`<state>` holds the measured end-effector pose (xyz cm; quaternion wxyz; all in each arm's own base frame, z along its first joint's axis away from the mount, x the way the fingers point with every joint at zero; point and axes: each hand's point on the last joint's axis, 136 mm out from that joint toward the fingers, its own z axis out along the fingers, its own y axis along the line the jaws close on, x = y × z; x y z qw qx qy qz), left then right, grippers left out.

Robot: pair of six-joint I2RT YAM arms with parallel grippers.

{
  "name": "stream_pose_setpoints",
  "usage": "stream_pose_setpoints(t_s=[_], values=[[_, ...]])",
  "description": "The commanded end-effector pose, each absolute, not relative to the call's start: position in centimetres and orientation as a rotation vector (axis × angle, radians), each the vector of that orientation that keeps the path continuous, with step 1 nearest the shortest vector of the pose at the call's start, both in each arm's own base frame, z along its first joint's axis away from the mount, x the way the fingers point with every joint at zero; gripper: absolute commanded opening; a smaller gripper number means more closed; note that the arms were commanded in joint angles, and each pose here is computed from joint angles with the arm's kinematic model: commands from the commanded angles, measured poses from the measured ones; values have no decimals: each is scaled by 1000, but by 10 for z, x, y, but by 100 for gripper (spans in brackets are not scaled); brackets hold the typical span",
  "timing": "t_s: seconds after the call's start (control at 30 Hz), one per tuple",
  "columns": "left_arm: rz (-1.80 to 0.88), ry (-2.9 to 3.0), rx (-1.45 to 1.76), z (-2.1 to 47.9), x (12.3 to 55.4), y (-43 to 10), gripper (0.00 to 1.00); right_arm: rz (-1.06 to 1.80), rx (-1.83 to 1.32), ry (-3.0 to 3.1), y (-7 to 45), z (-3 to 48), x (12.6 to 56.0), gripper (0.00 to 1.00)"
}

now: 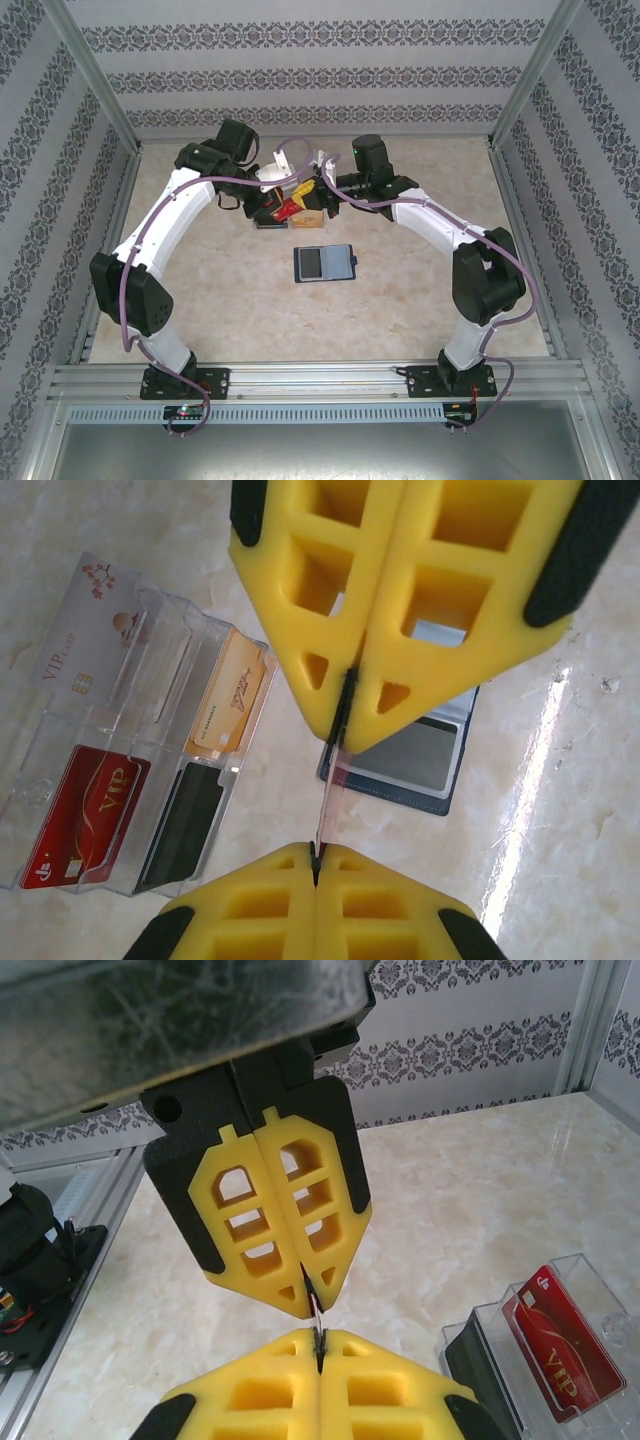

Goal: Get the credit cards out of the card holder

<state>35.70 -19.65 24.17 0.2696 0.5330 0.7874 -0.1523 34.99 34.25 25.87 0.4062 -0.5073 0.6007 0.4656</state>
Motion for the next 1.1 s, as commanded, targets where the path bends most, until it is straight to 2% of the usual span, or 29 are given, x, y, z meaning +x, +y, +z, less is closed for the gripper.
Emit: stream_pose_setpoints(t_s=[0.0,0.1,0.17,0.23,0.47,0.57,0.77,1.07], values=[[-376,2084,1369,255,367,-190,8,1184,-1324,1436,348,272,343,0],[-342,2116,1303,254,374,-183,27,1140,-1303,1452,349,271,350,0],[-306,2146,1219,255,382,-175,51,1092,-1276,1473,350,268,359,0],[-253,2172,1103,258,392,-164,65,1054,-1247,1490,352,264,369,0],[-61,2267,457,254,422,-99,91,940,-1147,1521,377,250,409,0],[-80,2310,143,240,420,-73,98,908,-1135,1517,389,243,424,0],[-141,2376,-327,200,397,-40,100,872,-1173,1505,405,226,449,0],[-188,2402,-557,171,359,-24,99,899,-1245,1457,417,211,466,0]])
